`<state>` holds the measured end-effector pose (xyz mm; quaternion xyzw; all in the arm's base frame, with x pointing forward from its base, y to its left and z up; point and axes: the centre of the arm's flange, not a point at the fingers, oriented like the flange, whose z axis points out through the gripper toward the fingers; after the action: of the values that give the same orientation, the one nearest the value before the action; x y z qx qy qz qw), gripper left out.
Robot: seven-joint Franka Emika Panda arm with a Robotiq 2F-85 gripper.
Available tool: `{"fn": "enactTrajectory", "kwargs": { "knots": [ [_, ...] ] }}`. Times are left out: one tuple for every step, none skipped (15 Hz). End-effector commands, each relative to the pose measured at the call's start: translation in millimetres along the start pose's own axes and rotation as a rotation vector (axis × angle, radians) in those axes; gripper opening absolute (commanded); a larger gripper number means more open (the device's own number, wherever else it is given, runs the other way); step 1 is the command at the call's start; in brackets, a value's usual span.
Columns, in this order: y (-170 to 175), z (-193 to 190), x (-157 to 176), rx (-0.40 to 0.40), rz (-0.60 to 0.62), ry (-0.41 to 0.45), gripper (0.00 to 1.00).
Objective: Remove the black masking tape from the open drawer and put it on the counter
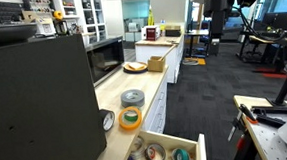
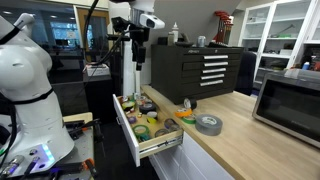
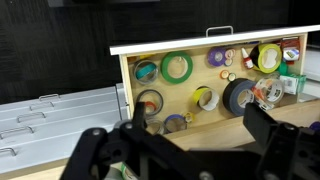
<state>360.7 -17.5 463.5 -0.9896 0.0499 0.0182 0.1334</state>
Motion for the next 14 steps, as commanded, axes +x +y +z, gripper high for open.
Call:
{"fn": "enactTrajectory", "kwargs": {
  "knots": [
    [2.0, 1.6, 1.7, -0.014, 0.005, -0.001, 1.0],
    [7.5, 4.7, 6.1, -0.036, 0.01, -0.009, 1.0],
    [11.5, 7.3, 9.5, -0.045, 0.012, -0.017, 1.0],
    [18.7, 13.0, 16.4, -0.071, 0.016, -0.021, 1.0],
    [24.1, 18.6, 22.0, -0.08, 0.001, -0.024, 1.0],
    [30.1, 25.8, 28.6, -0.109, 0.008, -0.033, 1.0],
    [36.4, 36.6, 38.3, -0.138, -0.008, -0.04, 1.0],
    [41.2, 45.4, 46.2, -0.156, -0.031, -0.042, 1.0],
    [45.1, 57.6, 56.1, -0.185, -0.049, -0.039, 1.0],
    [46.9, 70.9, 65.7, -0.21, -0.065, -0.035, 1.0],
    [48.2, 82.2, 74.5, -0.235, -0.08, -0.028, 1.0],
    [48.4, 93.4, 82.7, -0.251, -0.098, -0.023, 1.0],
    [47.4, 104.6, 90.7, -0.272, -0.112, -0.017, 1.0],
    [47.4, 115.5, 98.5, -0.29, -0.126, -0.008, 1.0]
  ]
}}
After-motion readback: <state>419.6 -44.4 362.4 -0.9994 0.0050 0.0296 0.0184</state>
